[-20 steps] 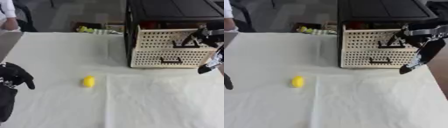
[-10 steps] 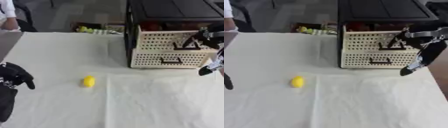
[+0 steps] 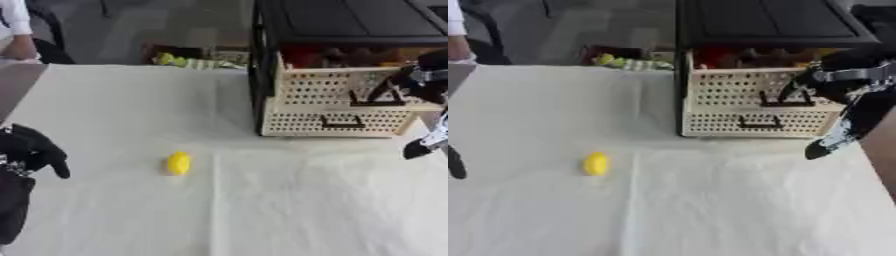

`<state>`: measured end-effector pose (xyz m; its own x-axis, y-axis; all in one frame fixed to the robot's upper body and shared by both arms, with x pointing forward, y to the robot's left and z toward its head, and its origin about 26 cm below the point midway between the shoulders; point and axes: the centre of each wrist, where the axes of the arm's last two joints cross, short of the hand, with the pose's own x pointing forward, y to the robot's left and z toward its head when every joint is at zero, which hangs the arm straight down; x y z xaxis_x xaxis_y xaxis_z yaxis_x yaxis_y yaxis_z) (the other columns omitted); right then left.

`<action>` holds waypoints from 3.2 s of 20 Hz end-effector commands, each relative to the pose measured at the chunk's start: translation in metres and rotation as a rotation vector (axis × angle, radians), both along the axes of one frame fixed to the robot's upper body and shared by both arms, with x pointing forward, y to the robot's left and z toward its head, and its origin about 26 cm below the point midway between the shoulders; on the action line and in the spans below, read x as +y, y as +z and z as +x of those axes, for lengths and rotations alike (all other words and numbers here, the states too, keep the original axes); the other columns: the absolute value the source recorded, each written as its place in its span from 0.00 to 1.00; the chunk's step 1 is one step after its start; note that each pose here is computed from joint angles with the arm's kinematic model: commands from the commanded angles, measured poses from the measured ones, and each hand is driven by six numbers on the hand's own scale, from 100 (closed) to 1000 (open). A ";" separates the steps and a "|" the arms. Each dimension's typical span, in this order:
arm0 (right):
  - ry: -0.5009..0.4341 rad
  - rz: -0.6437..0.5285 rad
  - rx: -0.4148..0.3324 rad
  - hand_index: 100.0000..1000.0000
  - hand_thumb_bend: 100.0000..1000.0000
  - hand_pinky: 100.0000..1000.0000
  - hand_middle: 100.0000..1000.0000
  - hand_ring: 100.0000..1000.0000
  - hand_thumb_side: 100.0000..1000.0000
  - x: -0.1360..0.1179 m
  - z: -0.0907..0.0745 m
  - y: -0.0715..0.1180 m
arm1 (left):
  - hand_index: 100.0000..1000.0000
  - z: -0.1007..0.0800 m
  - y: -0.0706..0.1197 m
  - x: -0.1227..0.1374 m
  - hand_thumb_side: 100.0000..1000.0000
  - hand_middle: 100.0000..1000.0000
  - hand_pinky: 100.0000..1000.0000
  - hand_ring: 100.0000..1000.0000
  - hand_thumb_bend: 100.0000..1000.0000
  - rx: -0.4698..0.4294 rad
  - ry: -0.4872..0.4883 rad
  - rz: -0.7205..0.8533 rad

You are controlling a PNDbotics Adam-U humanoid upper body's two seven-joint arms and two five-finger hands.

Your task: Pick up objects from table and place into drawer.

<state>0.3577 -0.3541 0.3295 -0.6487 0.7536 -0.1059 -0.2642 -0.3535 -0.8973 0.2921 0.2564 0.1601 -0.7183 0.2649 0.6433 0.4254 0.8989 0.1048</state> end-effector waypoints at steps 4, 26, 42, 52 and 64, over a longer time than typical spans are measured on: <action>0.052 -0.038 0.060 0.67 0.65 0.00 0.00 0.19 0.55 0.007 0.000 -0.003 | 0.59 -0.001 0.006 0.001 0.84 0.51 0.35 0.50 0.00 -0.020 -0.003 0.003; 0.060 -0.013 0.112 0.66 0.65 0.00 0.00 0.18 0.56 0.009 -0.006 -0.016 | 0.59 -0.001 0.006 0.001 0.84 0.50 0.35 0.50 0.00 -0.019 0.001 0.002; 0.093 0.087 0.039 0.74 0.69 0.00 0.00 0.25 0.63 0.017 -0.014 0.009 | 0.58 -0.001 0.006 0.000 0.84 0.50 0.35 0.50 0.00 -0.013 -0.001 0.002; 0.124 0.146 -0.068 0.81 0.69 0.00 0.00 0.27 0.65 0.022 -0.028 0.025 | 0.58 -0.001 0.006 0.000 0.85 0.51 0.35 0.50 0.00 -0.009 -0.003 0.009; 0.072 0.112 -0.135 0.83 0.68 0.00 0.00 0.27 0.68 0.019 -0.018 0.021 | 0.58 -0.001 0.006 0.000 0.85 0.51 0.35 0.50 0.00 -0.006 -0.004 0.010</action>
<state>0.3427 -0.3315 0.3393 -0.7042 0.7065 -0.0699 -0.1533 -0.2475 -0.9567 0.2922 0.2552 0.1595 -0.7077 0.2671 0.6541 0.4307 0.8970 0.0997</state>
